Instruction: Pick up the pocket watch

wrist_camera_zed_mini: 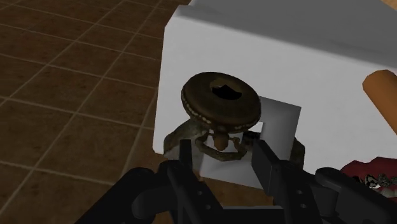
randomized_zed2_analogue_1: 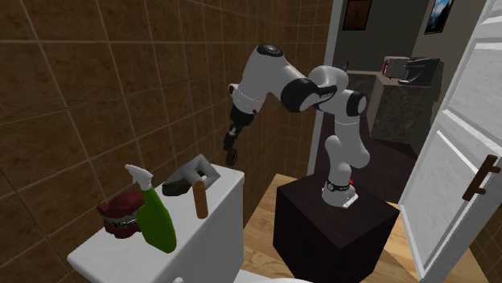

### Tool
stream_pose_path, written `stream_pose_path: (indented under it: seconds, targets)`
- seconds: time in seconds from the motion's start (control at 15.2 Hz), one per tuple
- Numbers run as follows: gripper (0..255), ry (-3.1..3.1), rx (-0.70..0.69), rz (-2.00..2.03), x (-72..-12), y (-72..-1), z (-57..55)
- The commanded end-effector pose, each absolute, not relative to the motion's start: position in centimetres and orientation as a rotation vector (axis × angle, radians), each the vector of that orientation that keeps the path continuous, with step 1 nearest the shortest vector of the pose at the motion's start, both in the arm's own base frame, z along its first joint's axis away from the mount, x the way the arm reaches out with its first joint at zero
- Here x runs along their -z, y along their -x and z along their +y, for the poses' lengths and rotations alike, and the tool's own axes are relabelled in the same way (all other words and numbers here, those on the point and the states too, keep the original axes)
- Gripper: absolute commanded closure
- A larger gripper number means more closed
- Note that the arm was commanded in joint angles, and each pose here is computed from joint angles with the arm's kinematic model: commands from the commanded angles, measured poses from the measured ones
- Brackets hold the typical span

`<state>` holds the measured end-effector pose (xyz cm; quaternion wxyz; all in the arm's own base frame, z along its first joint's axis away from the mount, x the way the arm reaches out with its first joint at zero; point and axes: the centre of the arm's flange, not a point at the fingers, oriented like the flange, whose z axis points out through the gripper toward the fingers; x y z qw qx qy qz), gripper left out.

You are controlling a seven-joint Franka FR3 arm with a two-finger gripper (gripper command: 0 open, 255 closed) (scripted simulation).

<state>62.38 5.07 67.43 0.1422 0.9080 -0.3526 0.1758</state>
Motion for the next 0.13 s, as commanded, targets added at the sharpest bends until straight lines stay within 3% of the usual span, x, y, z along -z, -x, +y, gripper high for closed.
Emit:
stream_pose_path:
  seconds: [0.0, 0.07]
  targets:
    - [255, -2.620, -0.507, -1.018, -68.17, -62.34, 5.07]
    - [255, -2.620, -0.507, -1.018, -68.17, -62.33, 5.07]
